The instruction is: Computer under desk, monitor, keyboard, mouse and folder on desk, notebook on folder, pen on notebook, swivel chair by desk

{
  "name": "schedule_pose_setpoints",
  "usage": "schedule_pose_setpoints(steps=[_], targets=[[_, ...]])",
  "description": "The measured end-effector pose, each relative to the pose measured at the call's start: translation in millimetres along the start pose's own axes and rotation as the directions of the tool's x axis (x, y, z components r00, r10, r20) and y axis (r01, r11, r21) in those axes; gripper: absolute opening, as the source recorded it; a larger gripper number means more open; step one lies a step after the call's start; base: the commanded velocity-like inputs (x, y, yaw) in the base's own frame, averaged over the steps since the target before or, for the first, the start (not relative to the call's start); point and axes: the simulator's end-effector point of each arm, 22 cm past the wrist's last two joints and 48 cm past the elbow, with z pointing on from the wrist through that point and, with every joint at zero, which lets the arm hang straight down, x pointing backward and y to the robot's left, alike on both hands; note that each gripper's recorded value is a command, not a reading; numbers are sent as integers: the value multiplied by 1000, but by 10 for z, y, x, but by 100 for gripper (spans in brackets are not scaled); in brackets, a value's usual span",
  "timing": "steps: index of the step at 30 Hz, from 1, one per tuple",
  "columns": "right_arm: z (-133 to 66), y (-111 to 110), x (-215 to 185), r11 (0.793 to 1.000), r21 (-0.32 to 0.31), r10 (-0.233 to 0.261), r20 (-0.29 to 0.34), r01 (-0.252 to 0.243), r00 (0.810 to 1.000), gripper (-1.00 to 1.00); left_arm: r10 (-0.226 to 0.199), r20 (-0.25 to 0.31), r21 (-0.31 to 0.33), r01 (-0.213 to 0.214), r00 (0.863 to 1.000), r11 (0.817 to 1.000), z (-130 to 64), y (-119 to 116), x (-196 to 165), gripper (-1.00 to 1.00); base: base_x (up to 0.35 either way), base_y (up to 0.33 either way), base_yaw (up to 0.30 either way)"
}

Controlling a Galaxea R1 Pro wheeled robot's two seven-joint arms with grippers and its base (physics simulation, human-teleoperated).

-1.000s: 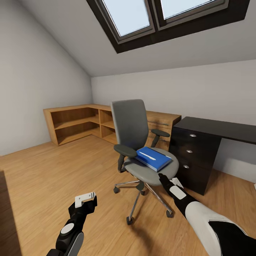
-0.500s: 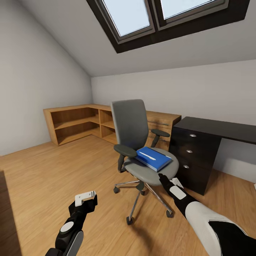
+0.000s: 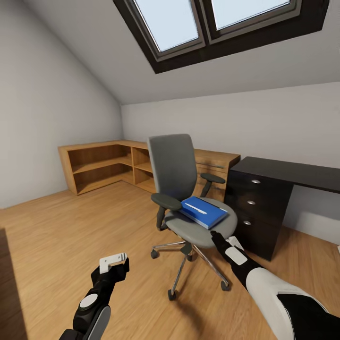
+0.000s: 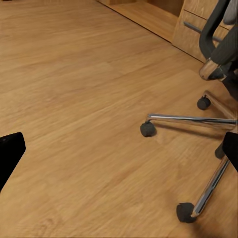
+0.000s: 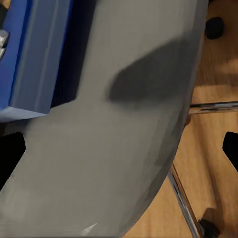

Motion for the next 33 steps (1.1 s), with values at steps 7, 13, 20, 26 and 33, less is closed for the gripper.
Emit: schedule_pose_setpoints(steps=[7,13,20,26,33], targets=[[-92,147,-92,1000,-24,1,15,-1,1000,100,-4,28,5,4,1000,1000,-67,-17,-134,100,0,0,0],[-138,265,-164,1000,-31,1,19,0,1000,100,-4,36,7,4,999,1000,-96,-37,-262,100,0,0,0],[-153,366,-227,1000,-25,1,15,0,1000,100,-3,26,5,3,1000,1000,-96,-59,-381,100,0,0,0],[-141,378,-231,1000,-17,1,10,-1,1000,100,-1,17,3,1,1000,1000,-84,-65,-406,100,0,0,0],[-109,322,-187,1000,-6,2,3,-2,1000,100,0,6,0,0,1000,1000,-61,-57,-359,100,0,0,0]])
